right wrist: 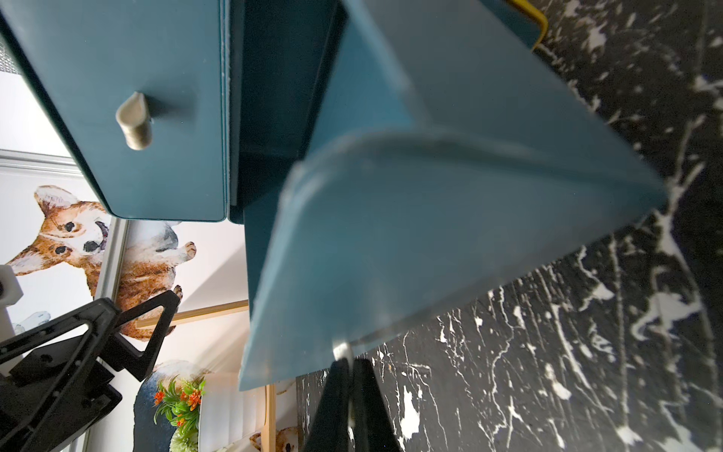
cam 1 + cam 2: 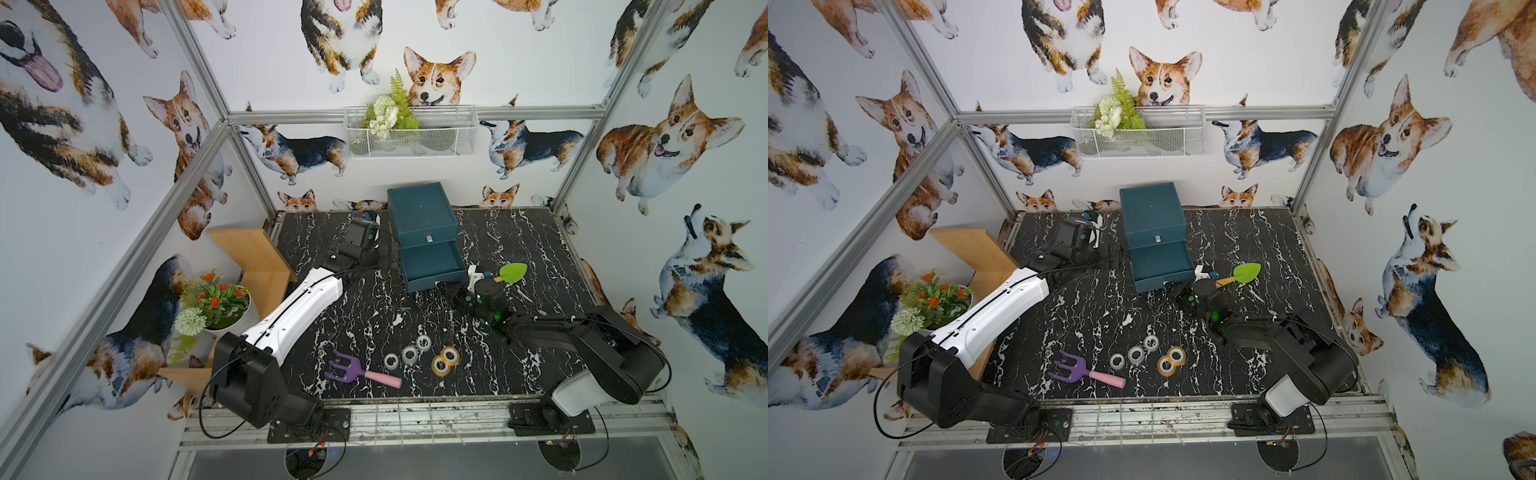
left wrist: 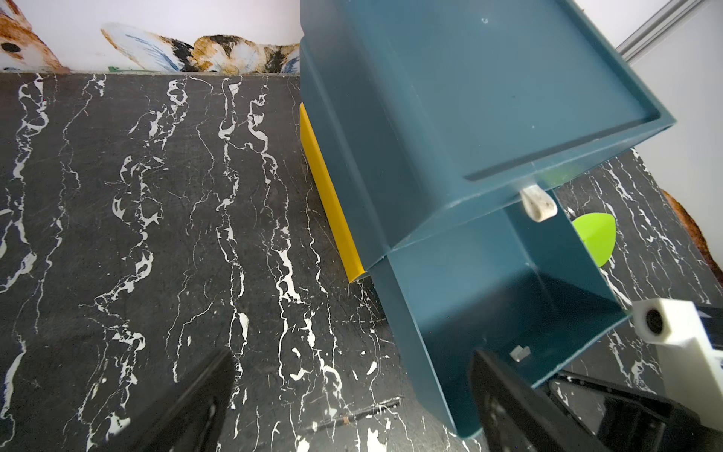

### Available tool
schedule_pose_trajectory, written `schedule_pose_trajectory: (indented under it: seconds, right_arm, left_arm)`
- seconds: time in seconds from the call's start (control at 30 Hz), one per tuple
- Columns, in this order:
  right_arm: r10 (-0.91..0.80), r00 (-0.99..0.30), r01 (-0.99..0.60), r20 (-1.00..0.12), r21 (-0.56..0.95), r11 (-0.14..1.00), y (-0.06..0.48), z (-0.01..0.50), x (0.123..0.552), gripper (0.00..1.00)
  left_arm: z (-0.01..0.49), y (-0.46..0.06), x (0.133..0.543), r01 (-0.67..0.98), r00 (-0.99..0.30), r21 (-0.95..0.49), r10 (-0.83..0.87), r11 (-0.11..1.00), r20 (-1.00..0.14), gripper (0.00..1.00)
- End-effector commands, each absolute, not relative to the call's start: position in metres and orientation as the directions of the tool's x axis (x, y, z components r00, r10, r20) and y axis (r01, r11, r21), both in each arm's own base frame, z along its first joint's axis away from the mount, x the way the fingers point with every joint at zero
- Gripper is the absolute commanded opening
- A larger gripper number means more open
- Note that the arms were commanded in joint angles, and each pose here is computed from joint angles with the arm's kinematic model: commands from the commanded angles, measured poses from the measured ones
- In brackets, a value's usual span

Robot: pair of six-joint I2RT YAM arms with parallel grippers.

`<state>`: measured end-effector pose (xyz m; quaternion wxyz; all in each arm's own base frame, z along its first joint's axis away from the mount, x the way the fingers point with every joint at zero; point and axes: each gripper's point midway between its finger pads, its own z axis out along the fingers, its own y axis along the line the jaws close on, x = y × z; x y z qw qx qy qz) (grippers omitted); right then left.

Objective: Place the transparent tape into the drawer according to color
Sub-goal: Open the drawer in the storage box.

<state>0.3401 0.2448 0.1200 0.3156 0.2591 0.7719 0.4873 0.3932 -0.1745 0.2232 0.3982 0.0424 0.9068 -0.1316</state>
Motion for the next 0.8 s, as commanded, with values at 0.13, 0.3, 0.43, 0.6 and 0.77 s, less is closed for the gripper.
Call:
schedule_pose_trajectory:
  seconds: [0.13, 0.3, 0.43, 0.6, 0.77]
  right_arm:
    - [0.672, -0.688, 0.075, -0.272, 0.895, 0.440, 0.245, 0.121, 0.336, 0.42]
    - [0.580, -0.749, 0.045, -0.319, 0.850, 0.524, 0.248, 0.118, 0.324, 0.54]
    - [0.421, -0.808, -0.018, -0.413, 0.730, 0.683, 0.239, 0.113, 0.304, 0.56]
    - [0.203, -0.841, -0.131, -0.501, 0.554, 0.822, 0.213, 0.101, 0.270, 0.57]
    - [-0.016, -0.866, -0.272, -0.500, 0.444, 0.854, 0.216, 0.084, 0.229, 0.57]
  left_arm:
    - [0.230, -0.175, 0.393, 0.187, -0.670, -0.204, -0.026, 0.961, -0.742, 0.99]
    - [0.232, -0.177, 0.392, 0.191, -0.671, -0.218, -0.035, 0.957, -0.740, 0.99]
    - [0.239, -0.181, 0.387, 0.184, -0.680, -0.261, -0.069, 0.948, -0.730, 0.99]
    - [0.239, -0.195, 0.371, 0.204, -0.700, -0.345, -0.110, 0.916, -0.706, 0.99]
    - [0.238, -0.196, 0.354, 0.226, -0.703, -0.354, -0.099, 0.907, -0.704, 0.99]
